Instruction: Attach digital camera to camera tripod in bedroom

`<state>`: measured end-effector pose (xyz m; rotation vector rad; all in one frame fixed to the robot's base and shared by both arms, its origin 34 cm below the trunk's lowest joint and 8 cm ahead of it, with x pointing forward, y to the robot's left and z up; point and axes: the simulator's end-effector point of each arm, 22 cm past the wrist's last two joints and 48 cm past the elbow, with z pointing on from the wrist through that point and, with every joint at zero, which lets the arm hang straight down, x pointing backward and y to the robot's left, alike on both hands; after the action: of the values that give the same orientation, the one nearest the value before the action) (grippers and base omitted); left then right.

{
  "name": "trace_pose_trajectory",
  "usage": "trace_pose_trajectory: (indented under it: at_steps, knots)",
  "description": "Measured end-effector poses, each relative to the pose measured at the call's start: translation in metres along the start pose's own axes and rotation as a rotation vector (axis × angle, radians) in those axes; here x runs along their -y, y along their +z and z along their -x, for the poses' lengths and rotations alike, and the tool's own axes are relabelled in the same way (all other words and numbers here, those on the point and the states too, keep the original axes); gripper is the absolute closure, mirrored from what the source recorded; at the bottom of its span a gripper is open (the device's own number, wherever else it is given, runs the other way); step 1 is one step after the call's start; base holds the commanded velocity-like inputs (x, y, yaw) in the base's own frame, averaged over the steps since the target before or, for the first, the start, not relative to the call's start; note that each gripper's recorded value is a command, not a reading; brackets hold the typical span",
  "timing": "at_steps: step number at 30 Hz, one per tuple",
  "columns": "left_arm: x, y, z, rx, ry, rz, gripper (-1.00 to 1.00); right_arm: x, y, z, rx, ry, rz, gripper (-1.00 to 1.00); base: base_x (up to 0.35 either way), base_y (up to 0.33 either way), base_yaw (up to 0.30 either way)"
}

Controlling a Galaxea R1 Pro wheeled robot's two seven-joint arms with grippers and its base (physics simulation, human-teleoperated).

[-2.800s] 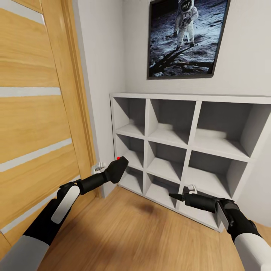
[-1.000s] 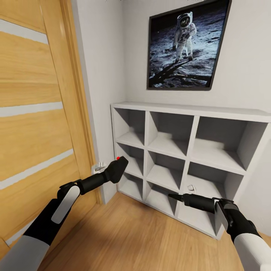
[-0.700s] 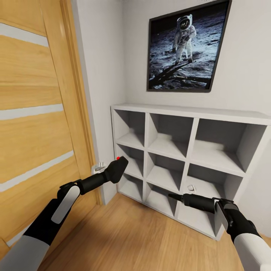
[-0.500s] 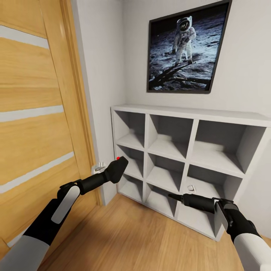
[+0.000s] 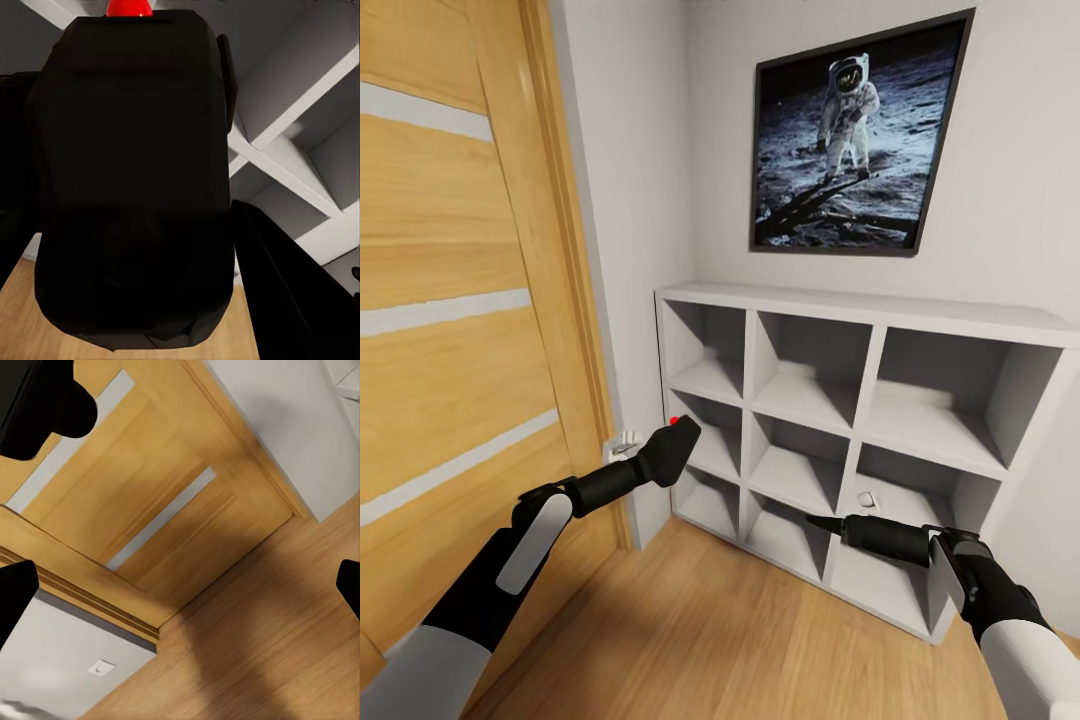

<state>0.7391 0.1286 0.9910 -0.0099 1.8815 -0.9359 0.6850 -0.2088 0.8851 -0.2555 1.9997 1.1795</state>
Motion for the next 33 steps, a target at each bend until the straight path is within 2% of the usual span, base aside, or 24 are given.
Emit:
trace_pose_trajectory:
  at_steps: [33]
  knots:
    - [0.029, -0.011, 0.036, -0.002, -0.002, 0.002, 1.0, -0.032, -0.014, 0.033, -0.004, 0.0, -0.002, -1.0, 0.0, 0.0, 0.0]
